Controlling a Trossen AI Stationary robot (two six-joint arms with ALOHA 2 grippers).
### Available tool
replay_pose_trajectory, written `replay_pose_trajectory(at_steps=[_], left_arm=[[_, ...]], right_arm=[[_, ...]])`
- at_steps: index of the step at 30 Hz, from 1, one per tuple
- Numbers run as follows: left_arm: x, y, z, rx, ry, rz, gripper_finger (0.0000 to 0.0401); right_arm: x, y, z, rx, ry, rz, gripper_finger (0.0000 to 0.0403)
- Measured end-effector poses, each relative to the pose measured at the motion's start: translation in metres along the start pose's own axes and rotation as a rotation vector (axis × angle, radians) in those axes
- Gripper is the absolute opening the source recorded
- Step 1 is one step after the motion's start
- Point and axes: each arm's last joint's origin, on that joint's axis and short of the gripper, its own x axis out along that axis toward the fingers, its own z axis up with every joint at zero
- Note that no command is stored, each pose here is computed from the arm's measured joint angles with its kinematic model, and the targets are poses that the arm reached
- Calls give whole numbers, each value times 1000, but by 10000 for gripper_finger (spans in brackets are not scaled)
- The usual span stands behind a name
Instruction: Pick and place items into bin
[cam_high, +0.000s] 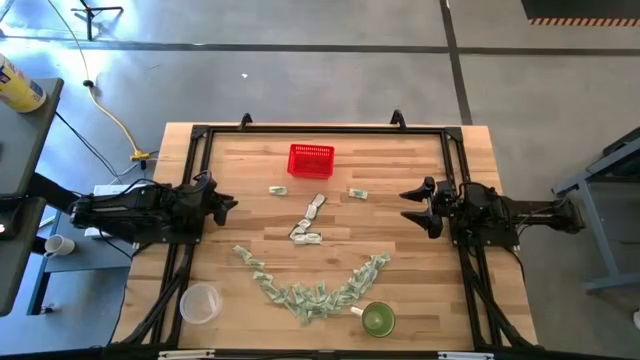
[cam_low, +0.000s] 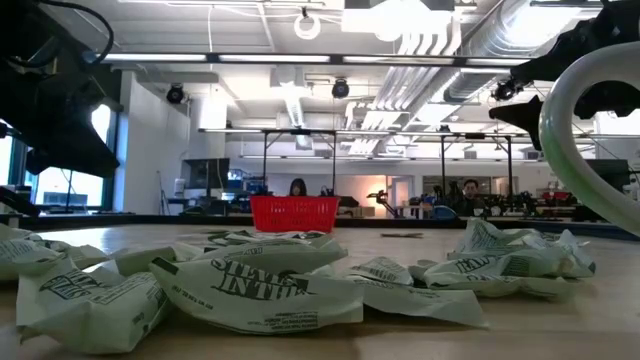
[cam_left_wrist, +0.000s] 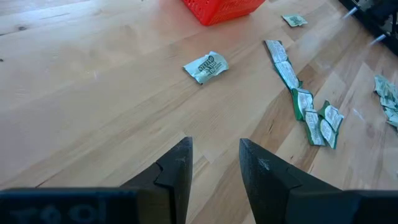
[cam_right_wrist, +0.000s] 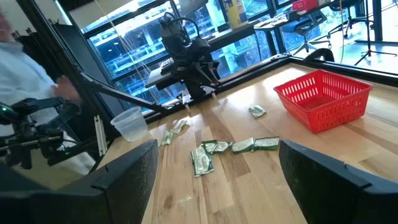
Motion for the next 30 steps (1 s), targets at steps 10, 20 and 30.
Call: replay_pose_trajectory(at_steps=[10,20,30], left_arm=[[0,0,0,0,0,0,166],[0,0,0,0,0,0,166],[0,0,1,-7,-5,-5,166]], right_arm=[[0,0,0,0,0,0,323],[0,0,0,0,0,0,323],[0,0,0,0,0,0,323]])
